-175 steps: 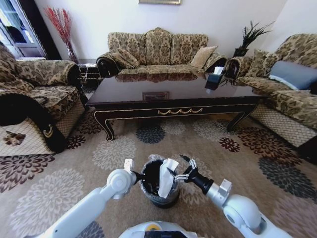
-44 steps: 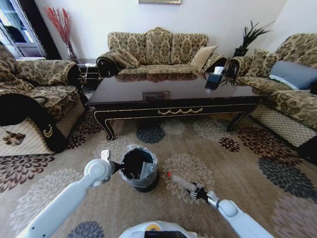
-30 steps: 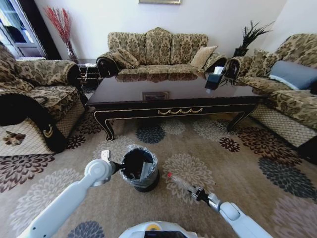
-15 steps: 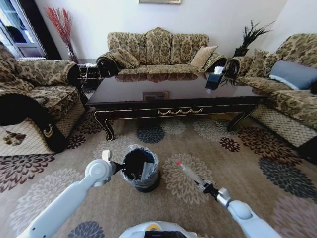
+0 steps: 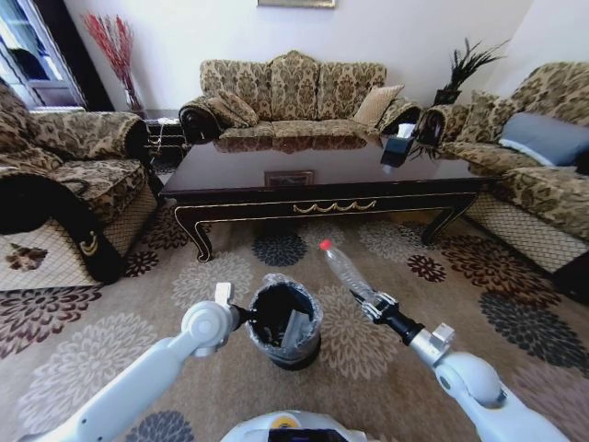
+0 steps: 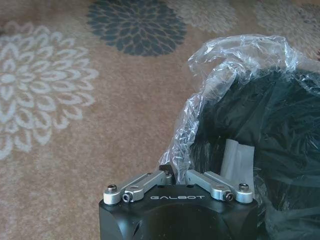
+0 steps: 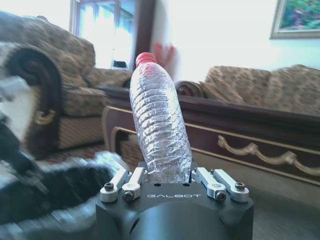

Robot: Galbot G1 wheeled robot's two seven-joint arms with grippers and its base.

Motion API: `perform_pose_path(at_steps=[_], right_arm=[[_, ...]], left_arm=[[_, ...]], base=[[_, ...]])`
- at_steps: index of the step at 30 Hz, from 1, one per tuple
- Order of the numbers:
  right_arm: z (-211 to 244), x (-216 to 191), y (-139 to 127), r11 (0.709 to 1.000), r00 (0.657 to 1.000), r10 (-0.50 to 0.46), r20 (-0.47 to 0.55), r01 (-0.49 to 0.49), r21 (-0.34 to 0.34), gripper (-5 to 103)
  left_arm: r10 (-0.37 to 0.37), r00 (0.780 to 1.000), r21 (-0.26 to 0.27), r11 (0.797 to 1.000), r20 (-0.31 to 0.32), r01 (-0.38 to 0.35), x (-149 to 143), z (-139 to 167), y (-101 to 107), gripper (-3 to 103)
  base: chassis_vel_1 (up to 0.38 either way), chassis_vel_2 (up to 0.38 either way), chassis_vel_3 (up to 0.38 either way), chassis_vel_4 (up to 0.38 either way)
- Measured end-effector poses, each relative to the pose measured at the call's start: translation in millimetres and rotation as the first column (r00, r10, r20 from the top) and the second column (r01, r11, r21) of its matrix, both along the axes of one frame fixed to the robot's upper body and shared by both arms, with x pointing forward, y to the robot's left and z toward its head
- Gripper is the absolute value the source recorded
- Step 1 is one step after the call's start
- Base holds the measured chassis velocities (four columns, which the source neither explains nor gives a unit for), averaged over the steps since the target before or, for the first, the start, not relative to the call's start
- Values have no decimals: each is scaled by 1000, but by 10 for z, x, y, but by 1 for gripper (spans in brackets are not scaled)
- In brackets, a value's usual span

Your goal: Move to the front of the table and pick up the trash from the floor, then place it into the trash bin.

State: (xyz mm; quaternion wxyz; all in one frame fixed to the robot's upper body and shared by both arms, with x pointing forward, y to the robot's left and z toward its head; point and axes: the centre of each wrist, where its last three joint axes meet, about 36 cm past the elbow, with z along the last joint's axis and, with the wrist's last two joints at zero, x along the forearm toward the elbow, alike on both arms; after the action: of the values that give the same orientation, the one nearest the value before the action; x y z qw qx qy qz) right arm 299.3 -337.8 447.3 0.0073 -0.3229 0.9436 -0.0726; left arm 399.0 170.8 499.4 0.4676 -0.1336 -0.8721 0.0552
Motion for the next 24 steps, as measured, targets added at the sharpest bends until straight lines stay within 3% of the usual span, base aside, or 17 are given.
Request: perform_pose_path(at_steps=[5, 11, 18, 24], right_arm=[[64, -208, 303, 997, 997, 71, 0, -71, -6, 32], [61, -341, 462, 993, 994, 112, 4, -112, -45, 32], [13, -367, 469, 993, 994, 109, -10, -110, -52, 32], [32, -425, 529, 994, 992, 112, -60, -111, 15, 32]], left_arm=[[-38, 999, -7, 999, 1, 38, -17, -11, -173, 0], [-80, 997, -19, 997, -4, 80, -73, -32, -374, 0], [-89, 996, -18, 996, -7, 89, -115, -44, -404, 0], [-76, 997, -9, 997, -13, 76, -123, -73, -350, 0]], base=[[0, 0, 0, 0], [0, 0, 0, 0], [0, 0, 0, 0], [0, 0, 0, 0]])
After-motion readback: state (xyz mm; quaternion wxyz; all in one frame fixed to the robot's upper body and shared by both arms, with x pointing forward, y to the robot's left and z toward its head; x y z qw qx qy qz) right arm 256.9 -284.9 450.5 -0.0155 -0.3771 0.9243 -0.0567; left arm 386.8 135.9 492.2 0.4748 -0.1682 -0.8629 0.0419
